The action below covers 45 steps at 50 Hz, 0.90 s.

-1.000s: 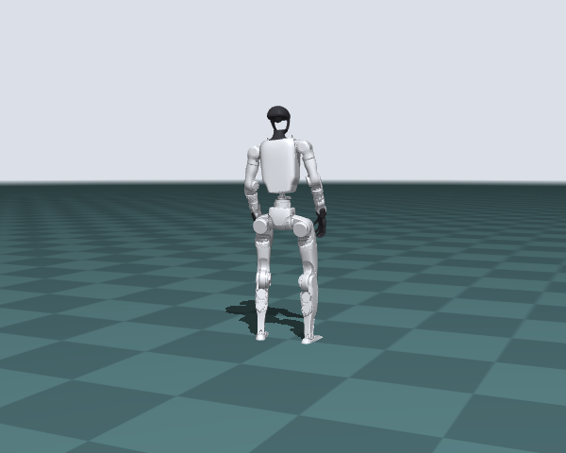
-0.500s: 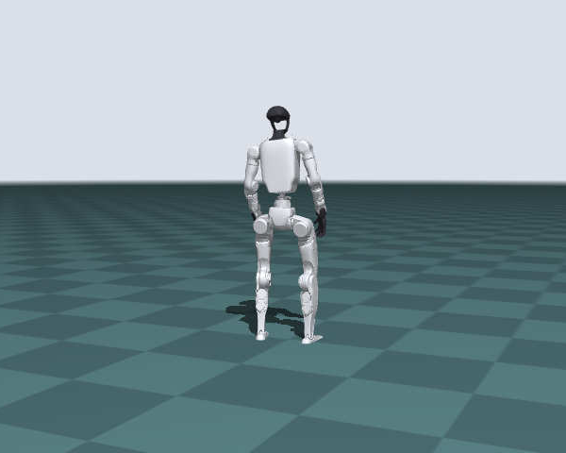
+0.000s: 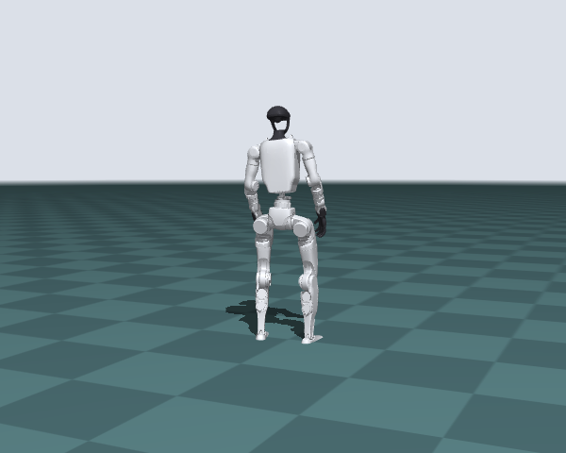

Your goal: Static pose

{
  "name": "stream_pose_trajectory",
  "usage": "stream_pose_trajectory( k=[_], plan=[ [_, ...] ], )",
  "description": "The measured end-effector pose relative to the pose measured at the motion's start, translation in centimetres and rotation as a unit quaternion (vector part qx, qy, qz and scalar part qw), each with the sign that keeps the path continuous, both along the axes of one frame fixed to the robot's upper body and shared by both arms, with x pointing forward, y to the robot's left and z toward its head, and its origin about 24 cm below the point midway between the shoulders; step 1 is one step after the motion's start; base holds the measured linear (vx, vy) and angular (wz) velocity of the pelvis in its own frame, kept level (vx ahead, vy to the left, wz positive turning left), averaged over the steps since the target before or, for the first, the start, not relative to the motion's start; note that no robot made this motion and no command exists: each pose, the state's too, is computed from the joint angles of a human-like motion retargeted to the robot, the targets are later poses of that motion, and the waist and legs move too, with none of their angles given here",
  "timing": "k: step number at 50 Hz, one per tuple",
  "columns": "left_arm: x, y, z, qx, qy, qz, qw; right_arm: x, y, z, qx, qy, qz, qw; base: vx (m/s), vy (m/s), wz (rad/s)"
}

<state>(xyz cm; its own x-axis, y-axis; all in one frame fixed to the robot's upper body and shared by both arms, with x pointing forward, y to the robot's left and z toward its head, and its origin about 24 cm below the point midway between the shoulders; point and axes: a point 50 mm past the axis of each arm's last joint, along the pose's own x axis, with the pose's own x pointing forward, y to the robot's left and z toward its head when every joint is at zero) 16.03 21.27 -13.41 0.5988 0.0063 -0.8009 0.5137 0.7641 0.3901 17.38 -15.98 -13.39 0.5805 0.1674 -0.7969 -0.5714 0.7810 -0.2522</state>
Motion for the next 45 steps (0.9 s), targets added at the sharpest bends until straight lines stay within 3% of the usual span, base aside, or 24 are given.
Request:
stream_pose_trajectory(
  k=[45],
  plan=[
    [-0.61, 0.06, -0.24, 0.020, 0.008, -0.019, 1.000, 0.67, -0.16, 0.43, -0.010, -0.020, 0.001, 1.000, 0.00, 0.00, 0.00]
  ],
)
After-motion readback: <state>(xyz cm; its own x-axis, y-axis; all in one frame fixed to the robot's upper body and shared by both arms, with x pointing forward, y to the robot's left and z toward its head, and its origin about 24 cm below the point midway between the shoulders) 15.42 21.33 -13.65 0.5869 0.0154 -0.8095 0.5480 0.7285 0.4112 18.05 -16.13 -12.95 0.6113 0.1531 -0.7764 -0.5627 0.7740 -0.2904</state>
